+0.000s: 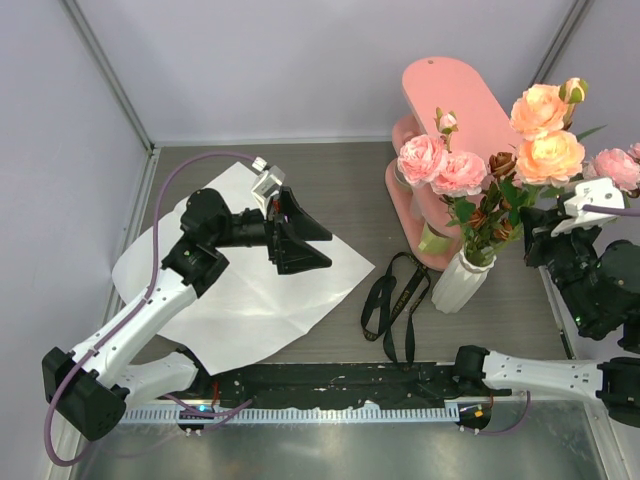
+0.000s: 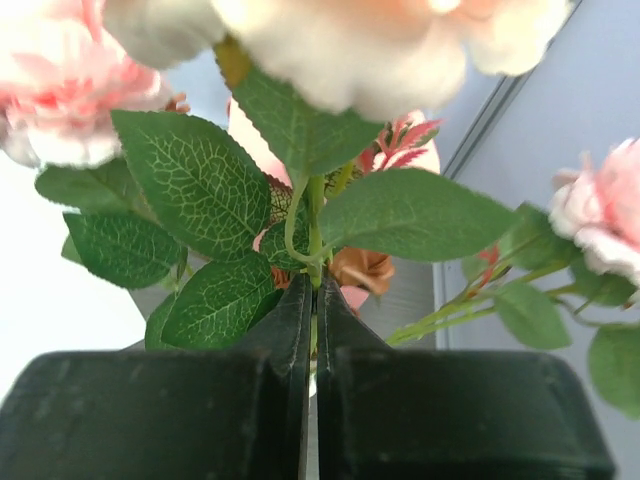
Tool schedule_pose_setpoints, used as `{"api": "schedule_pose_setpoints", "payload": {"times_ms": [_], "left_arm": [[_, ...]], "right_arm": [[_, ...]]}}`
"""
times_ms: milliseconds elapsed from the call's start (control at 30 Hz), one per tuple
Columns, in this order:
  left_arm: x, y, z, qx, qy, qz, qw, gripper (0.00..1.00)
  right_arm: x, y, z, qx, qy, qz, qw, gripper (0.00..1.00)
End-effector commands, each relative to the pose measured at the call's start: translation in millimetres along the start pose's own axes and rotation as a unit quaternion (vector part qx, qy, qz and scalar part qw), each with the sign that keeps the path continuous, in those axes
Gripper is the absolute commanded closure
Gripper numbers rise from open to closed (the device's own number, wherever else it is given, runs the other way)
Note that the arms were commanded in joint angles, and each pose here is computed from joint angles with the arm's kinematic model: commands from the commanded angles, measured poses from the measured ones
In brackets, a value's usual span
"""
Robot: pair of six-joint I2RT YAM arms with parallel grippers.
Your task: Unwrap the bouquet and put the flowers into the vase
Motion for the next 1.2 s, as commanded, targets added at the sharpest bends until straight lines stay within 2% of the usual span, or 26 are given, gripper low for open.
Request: {"api": "schedule_pose_setpoints", "payload": {"times_ms": [0, 100, 300, 500, 600, 633, 700, 733, 767, 900, 1067, 1167], "left_arm": [[-0.5, 15.1, -9.9, -0.026, -0.01, -0.015, 1.0, 0.15], [-0.5, 14.5, -9.4, -0.025, -0.009, -0.015, 1.0, 0.15], [-0.3, 14.7, -9.8, -0.026, -0.009, -0.015, 0.999, 0.14], [-0.5, 15.2, -10.0, -0.026, -0.009, -0.015, 1.0, 0.15], [0.3, 15.9, -11.7, -0.029, -0.011, -0.017, 0.999, 0.15], [0.1, 15.3, -10.8, -0.028, -0.009, -0.016, 0.999, 0.14], [0.3, 15.4, -11.4, -0.028, -0.01, -0.016, 0.999, 0.14], [0.3, 15.0, -11.0, -0.028, -0.009, -0.016, 0.999, 0.14], [0.1, 15.2, -11.0, -0.028, -0.01, -0.016, 0.999, 0.14], [0.6, 15.9, -12.2, -0.029, -0.01, -0.017, 0.999, 0.14], [0.8, 16.2, -12.5, -0.031, -0.01, -0.018, 0.999, 0.14], [0.9, 15.1, -12.1, -0.03, -0.01, -0.017, 0.999, 0.14]], "right_arm": [[-2.3, -8.2, 6.8, -0.085, 0.006, -0.035, 0.996, 0.99], [-8.6, -30.7, 16.5, -0.081, -0.005, -0.032, 0.996, 0.99], [-10.6, -61.0, 20.0, -0.133, -0.011, -0.05, 0.99, 0.99], [-10.9, -75.2, 19.6, -0.151, -0.024, -0.047, 0.987, 0.92], [-11.1, -79.5, 21.3, -0.152, -0.024, -0.04, 0.987, 0.79], [-11.0, -80.3, 22.2, -0.151, -0.02, -0.038, 0.988, 0.7], [-9.9, -79.9, 20.6, -0.156, -0.02, -0.037, 0.987, 0.6], [-9.6, -79.0, 20.2, -0.158, -0.02, -0.036, 0.987, 0.47], [-9.2, -79.7, 19.9, -0.156, -0.02, -0.033, 0.987, 0.39], [-4.3, -72.8, 14.8, -0.186, -0.011, -0.032, 0.982, 0.15], [1.1, -63.6, 17.2, -0.207, 0.027, -0.016, 0.978, 0.12], [7.7, -49.5, 21.3, -0.222, 0.086, -0.014, 0.971, 0.12]]}}
Point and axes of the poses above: each gripper's point midway between its finger pads, its own x axis back along the fingers, its own z axis along the line the jaws close on, y = z × x, the point moved 8 cm from there along x, back along the fingers, and after that the axes turned 5 degrees about -x, right-handed, at the moved point
